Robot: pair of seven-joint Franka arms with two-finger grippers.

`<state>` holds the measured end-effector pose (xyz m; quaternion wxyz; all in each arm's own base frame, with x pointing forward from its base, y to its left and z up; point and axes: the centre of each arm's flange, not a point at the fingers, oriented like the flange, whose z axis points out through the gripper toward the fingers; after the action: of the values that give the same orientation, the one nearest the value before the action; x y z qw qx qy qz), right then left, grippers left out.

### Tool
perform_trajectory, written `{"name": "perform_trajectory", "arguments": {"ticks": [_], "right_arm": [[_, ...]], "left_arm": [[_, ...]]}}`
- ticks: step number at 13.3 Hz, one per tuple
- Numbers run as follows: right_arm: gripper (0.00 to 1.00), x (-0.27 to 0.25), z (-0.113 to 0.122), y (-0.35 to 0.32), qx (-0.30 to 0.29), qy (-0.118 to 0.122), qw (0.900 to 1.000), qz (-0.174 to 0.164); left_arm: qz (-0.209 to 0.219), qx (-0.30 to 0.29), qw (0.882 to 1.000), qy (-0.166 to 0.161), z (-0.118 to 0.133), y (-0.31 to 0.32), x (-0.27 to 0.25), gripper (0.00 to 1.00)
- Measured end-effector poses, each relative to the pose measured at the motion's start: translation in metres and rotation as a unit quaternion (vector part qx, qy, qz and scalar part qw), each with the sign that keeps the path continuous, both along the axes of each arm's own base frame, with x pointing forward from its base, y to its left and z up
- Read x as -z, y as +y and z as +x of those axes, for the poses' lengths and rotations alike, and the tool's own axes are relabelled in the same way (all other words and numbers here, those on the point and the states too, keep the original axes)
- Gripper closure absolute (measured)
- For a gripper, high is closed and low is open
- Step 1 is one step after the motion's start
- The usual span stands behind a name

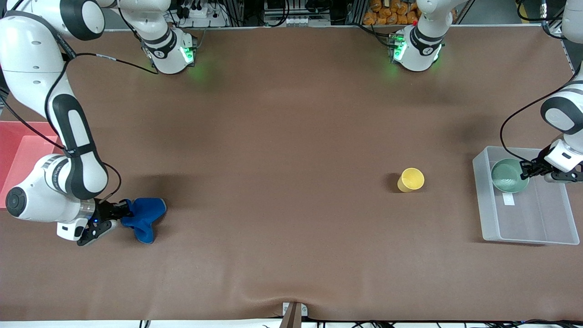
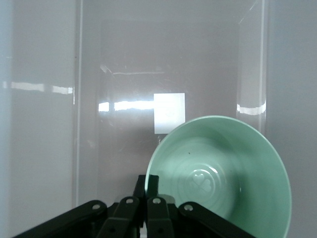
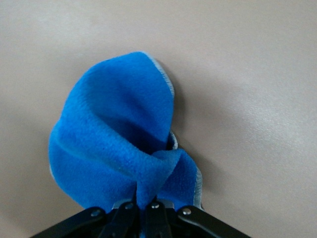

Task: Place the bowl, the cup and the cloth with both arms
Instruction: 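Lift the bowl into the clear bin with the left gripper, then carry the blue cloth into the pink bin with the right gripper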

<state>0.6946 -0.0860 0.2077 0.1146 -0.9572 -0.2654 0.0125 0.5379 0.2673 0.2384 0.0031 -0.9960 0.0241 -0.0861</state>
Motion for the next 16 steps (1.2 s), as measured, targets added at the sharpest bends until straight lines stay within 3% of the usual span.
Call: {"name": "perform_trajectory", "arguments": {"ticks": [3, 5, 6, 9, 12, 14, 15, 16], "right_arm": [[0.97, -0.031, 0.0, -0.001, -0.018, 0.006, 1.0, 0.006], [0.97, -0.067, -0.007, -0.008, -0.021, 0.025, 0.999, 0.011], [0.97, -0.088, -0.013, -0.016, -0.02, 0.032, 0.999, 0.012], [0.97, -0.17, -0.031, -0.041, -0.04, 0.035, 0.998, -0.038], [0.97, -0.253, -0.065, -0.045, -0.05, 0.052, 0.995, -0.062], [0.97, -0.289, -0.086, -0.051, -0.052, 0.065, 0.993, -0.087], [0.97, -0.3, -0.094, -0.056, -0.05, 0.071, 0.991, -0.098], [0.97, -0.308, -0.102, -0.062, -0.047, 0.08, 0.99, -0.104]], "left_arm": [[0.001, 0.005, 1.0, -0.003, -0.002, -0.002, 0.012, 0.97], [0.005, 0.021, 1.0, -0.004, -0.002, -0.001, 0.019, 0.97], [0.009, 0.033, 0.999, -0.007, -0.001, -0.001, 0.019, 0.92], [0.015, 0.059, 0.998, -0.012, 0.005, -0.003, 0.014, 0.61], [0.021, 0.07, 0.997, -0.027, 0.022, -0.005, -0.004, 0.31], [0.004, 0.081, 0.997, -0.014, 0.042, -0.004, -0.032, 0.08], [-0.009, 0.09, 0.996, -0.003, 0.054, -0.005, -0.054, 0.01], [-0.022, 0.095, 0.995, 0.006, 0.065, -0.009, -0.078, 0.0]]}}
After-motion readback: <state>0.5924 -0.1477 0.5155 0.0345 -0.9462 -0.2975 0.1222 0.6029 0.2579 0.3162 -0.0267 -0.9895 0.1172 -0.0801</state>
